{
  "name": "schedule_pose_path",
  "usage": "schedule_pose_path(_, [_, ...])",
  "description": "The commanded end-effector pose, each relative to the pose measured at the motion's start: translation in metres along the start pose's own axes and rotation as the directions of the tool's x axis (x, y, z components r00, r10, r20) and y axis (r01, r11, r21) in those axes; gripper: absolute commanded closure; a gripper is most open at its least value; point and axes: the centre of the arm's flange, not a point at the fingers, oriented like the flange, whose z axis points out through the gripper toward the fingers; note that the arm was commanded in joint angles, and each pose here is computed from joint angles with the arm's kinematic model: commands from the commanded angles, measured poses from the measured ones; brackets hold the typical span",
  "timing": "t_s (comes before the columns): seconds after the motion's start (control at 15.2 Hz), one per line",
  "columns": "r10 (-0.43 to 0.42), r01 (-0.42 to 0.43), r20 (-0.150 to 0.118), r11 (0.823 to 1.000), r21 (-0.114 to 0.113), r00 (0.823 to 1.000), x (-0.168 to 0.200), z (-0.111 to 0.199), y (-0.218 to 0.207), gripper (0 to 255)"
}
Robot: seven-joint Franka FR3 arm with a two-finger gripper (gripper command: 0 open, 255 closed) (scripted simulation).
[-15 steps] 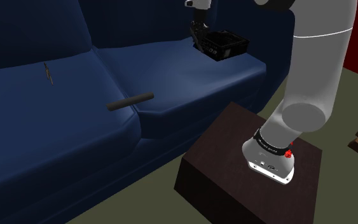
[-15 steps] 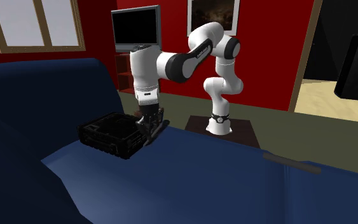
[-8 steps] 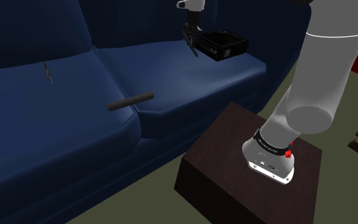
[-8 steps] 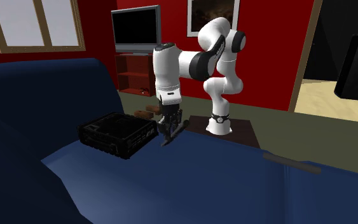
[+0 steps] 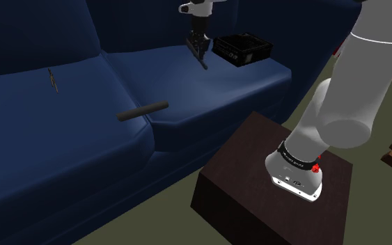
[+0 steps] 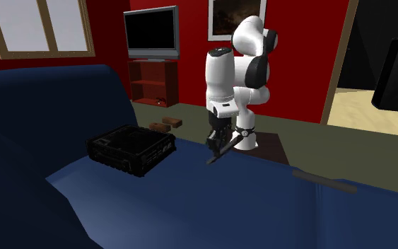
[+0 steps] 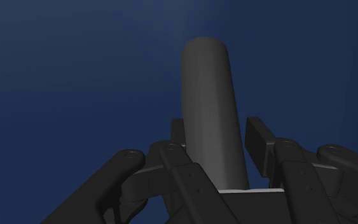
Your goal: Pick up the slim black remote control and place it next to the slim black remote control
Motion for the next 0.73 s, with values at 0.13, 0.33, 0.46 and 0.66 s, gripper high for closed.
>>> schedule_pose_path(0.13, [0.002, -0.002, 0.0, 1.0, 0.0, 1.0, 0.046, 0.0, -0.024, 255])
schedule_pose_path(0.33, [0.002, -0.002, 0.0, 1.0, 0.0, 1.0, 0.081, 0.001, -0.042, 255])
schedule_pose_path(0.46, [0.002, -0.002, 0.0, 1.0, 0.0, 1.0, 0.105, 0.002, -0.054, 255])
schedule_pose_path(0.66, [0.002, -0.002, 0.0, 1.0, 0.0, 1.0, 0.14, 0.003, -0.071, 255])
